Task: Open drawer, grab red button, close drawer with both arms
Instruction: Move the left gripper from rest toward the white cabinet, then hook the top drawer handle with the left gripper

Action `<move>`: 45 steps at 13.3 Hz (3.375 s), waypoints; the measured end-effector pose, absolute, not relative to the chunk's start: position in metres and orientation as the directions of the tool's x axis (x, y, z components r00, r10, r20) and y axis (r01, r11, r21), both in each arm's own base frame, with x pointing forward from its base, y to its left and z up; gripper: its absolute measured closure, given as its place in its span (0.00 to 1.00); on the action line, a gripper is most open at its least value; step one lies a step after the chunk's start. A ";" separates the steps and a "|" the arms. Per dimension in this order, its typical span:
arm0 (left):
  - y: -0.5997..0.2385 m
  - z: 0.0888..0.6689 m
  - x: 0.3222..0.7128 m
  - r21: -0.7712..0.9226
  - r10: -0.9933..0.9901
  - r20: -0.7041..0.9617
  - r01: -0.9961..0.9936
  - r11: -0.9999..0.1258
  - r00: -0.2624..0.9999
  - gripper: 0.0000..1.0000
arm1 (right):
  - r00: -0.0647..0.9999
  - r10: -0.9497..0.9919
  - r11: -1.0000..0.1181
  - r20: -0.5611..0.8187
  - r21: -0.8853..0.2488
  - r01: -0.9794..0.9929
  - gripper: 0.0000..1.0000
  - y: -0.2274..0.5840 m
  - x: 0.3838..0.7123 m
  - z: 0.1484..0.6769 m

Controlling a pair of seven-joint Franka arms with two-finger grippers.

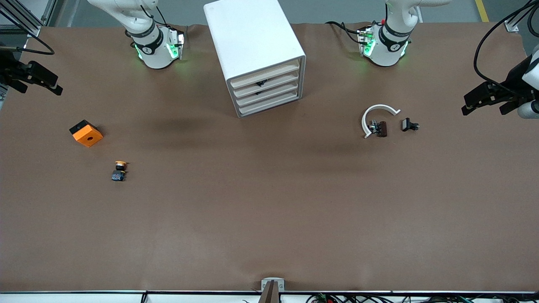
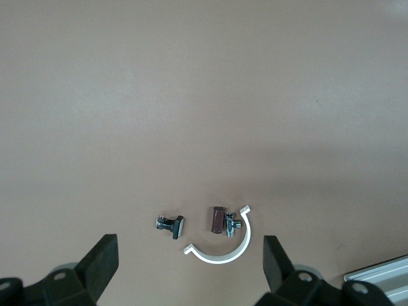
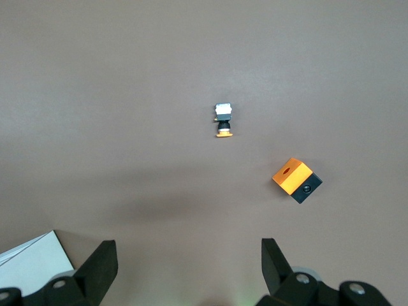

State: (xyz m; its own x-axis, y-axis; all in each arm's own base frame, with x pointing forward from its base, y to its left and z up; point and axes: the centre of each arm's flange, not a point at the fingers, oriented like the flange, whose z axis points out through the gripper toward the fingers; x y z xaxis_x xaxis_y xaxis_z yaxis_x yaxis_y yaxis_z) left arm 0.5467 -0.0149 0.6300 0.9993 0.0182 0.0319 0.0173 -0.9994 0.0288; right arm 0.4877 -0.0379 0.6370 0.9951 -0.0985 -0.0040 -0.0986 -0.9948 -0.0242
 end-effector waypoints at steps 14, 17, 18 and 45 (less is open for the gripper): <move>-0.020 0.492 0.584 0.016 0.016 -0.264 0.021 -1.000 0.964 0.00 | 0.995 -0.096 -0.995 -0.004 -0.024 -0.096 0.00 -0.036 0.488 0.637; -0.035 0.420 0.591 -0.004 0.024 -0.386 0.024 -1.000 0.922 0.00 | 0.995 -0.096 -0.995 -0.004 -0.024 -0.096 0.00 -0.036 0.488 0.637; -0.040 0.400 0.591 -0.016 0.038 -0.418 0.035 -0.999 0.908 0.00 | 0.995 -0.096 -0.995 -0.004 -0.024 -0.096 0.00 -0.036 0.488 0.637; -0.330 0.206 0.482 -0.948 0.948 -0.186 0.300 -0.105 -0.259 0.00 | 0.995 -0.096 -0.995 -0.004 -0.024 -0.096 0.00 -0.036 0.488 0.637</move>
State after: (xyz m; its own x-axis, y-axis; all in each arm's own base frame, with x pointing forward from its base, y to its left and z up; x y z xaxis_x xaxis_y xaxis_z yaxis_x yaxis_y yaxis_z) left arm 0.4819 -0.3297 0.2057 -0.2587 0.9478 -0.1864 0.3003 -0.1046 -0.9481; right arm 0.4878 -0.0363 0.6370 0.9954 -0.0956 -0.0041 -0.0956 -0.9951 -0.0236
